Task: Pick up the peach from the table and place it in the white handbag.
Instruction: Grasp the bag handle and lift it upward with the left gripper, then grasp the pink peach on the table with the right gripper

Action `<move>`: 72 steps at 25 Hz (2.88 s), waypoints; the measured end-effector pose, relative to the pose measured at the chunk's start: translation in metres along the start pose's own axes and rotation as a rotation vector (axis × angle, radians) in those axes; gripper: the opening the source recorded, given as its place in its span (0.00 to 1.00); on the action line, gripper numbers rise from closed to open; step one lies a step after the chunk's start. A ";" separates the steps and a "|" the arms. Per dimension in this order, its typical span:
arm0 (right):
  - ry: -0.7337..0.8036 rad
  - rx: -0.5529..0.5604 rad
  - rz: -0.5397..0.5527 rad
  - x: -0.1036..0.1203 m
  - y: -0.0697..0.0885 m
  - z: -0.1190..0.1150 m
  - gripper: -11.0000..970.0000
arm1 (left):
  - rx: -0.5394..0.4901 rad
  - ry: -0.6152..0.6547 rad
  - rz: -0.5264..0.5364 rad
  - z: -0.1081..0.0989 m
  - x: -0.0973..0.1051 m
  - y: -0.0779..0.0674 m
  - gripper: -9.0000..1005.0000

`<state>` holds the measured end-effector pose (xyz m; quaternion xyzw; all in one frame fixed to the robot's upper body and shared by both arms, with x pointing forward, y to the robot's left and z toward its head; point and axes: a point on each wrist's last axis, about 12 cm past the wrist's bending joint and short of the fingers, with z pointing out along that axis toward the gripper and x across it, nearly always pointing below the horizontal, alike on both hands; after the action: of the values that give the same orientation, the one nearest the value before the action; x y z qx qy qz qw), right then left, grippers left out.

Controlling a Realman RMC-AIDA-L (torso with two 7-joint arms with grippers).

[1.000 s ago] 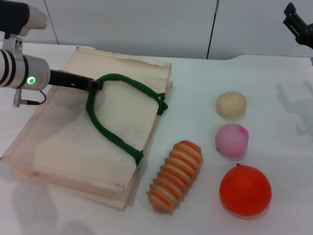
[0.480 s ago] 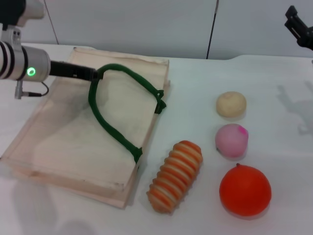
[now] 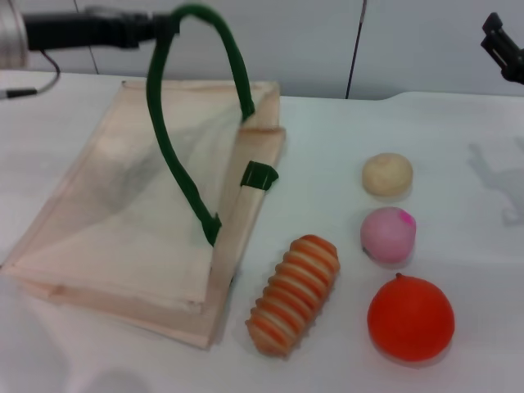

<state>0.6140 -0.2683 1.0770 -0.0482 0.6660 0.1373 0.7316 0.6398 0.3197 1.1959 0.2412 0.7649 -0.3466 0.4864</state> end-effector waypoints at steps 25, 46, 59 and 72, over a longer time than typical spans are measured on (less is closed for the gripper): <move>0.007 0.006 0.018 0.001 -0.004 -0.004 0.92 | 0.125 -0.074 0.138 -0.061 -0.058 -0.030 0.13; 0.387 -0.504 0.114 -0.050 -0.028 0.000 0.92 | 0.111 -0.071 0.132 -0.067 -0.056 -0.028 0.15; 0.680 -0.810 -0.055 -0.039 -0.008 -0.021 0.93 | 0.099 -0.068 0.124 -0.069 -0.052 -0.026 0.16; 0.828 -0.854 -0.161 -0.016 0.026 -0.005 0.93 | 0.101 -0.069 0.121 -0.068 -0.052 -0.026 0.17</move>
<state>0.6006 -0.2467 1.0951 -0.4377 0.7759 0.3065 0.3354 0.6031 0.3536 1.2703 0.2994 0.7132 -0.3628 0.5197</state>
